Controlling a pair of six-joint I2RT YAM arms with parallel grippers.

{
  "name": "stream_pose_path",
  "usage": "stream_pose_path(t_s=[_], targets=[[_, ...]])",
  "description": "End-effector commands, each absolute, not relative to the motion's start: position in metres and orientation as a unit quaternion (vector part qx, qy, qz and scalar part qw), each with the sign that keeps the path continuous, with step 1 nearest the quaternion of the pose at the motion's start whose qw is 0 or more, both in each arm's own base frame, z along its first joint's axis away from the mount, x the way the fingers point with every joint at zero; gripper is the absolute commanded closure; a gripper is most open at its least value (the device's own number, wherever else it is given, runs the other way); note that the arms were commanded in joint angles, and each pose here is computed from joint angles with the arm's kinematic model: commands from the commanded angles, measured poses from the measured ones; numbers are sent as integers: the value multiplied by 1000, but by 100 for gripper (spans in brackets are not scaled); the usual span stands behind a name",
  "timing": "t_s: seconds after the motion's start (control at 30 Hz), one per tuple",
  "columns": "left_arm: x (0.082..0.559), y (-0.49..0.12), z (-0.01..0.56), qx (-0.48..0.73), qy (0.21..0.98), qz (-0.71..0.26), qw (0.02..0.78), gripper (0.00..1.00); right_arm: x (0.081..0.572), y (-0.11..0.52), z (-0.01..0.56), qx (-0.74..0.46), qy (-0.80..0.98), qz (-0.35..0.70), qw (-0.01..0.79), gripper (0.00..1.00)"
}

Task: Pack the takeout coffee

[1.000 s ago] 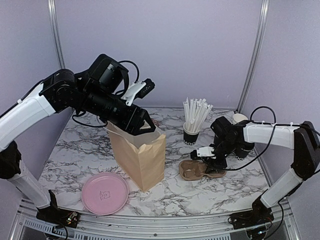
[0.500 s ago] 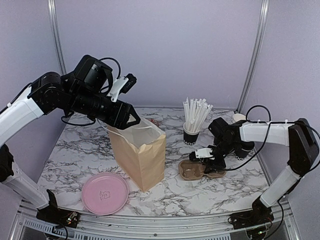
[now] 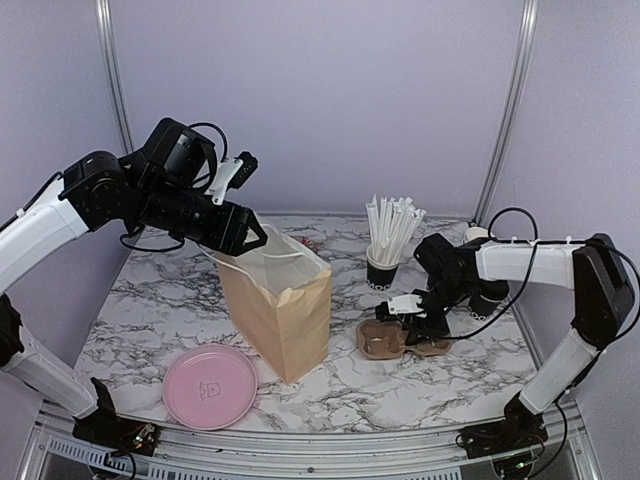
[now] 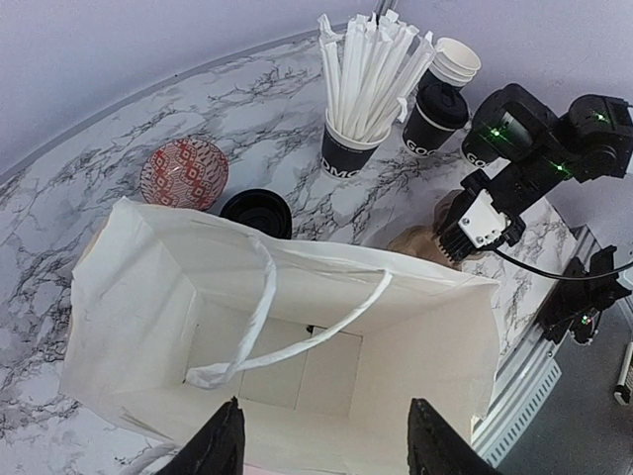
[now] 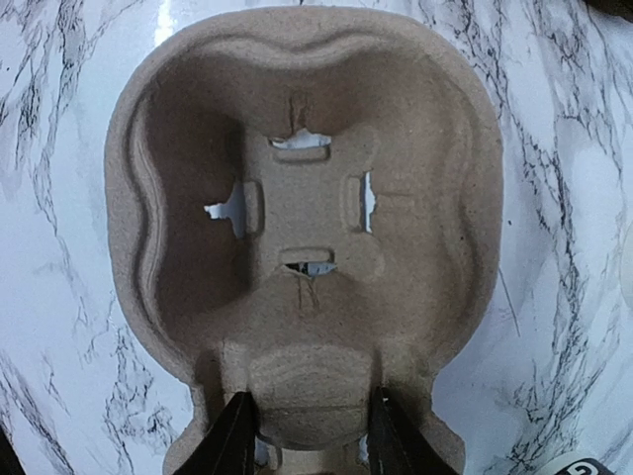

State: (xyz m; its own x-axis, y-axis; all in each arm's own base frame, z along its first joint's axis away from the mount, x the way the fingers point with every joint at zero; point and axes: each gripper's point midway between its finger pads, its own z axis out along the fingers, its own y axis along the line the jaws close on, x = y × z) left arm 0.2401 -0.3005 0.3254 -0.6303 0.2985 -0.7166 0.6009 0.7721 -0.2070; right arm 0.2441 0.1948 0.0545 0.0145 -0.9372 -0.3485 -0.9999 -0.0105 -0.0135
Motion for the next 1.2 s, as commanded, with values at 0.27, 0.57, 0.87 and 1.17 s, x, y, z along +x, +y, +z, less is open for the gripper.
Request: stream_pose_path(t_s=[0.27,0.57,0.87,1.17], targets=[[278,-239,354,183,873,-185,412,43,232,206,101,-694,686,150,157,68],[293,-214,356,151,877,-175,421,34,222,227,156,-673,678,210,206,69],[296,-229,383,157,859,-234,427,32,214,248,219,-665,642,274,265,69],[298,-228,402,152,848,-248,442,30,212,261,266,-661,610,307,311,69]])
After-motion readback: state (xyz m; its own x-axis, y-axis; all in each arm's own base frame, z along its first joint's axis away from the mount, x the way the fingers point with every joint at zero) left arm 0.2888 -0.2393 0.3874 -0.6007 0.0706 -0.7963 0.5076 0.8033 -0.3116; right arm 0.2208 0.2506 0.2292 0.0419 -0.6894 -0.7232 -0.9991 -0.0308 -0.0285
